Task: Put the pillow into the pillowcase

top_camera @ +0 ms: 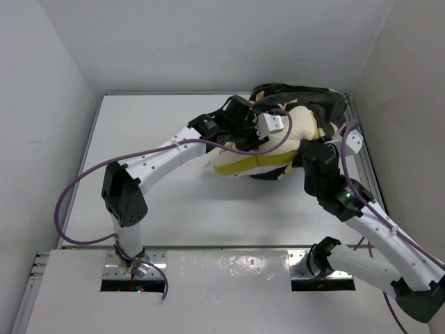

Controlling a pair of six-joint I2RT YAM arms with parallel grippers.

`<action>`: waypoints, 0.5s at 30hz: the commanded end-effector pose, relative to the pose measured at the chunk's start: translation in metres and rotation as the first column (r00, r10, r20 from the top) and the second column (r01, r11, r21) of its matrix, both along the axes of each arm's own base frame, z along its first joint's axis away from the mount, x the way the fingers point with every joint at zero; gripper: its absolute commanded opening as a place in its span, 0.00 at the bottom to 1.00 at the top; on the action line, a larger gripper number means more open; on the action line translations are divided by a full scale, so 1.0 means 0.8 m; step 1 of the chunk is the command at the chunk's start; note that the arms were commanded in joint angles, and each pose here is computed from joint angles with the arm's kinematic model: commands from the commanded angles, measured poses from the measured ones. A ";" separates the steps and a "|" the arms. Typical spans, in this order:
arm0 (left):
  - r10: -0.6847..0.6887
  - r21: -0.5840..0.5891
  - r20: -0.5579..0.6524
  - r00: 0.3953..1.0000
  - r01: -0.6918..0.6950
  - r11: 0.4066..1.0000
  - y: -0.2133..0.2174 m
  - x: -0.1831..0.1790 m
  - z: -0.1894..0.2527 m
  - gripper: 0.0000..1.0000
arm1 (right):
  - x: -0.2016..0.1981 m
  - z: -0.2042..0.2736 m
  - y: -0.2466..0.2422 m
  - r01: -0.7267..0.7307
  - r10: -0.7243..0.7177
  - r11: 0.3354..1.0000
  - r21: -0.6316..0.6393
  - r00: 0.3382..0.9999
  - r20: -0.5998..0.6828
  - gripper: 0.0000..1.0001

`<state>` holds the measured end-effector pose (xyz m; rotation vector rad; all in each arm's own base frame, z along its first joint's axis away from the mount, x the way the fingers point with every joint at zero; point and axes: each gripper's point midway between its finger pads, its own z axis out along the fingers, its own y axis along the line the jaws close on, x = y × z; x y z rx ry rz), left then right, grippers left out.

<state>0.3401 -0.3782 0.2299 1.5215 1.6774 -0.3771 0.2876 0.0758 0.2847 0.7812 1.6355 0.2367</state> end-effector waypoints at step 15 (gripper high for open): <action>0.413 -0.333 -0.163 0.896 -0.444 0.832 0.156 0.102 0.098 0.80 | 0.026 0.184 0.003 -0.010 0.004 1.000 0.019 0.949 0.315 0.00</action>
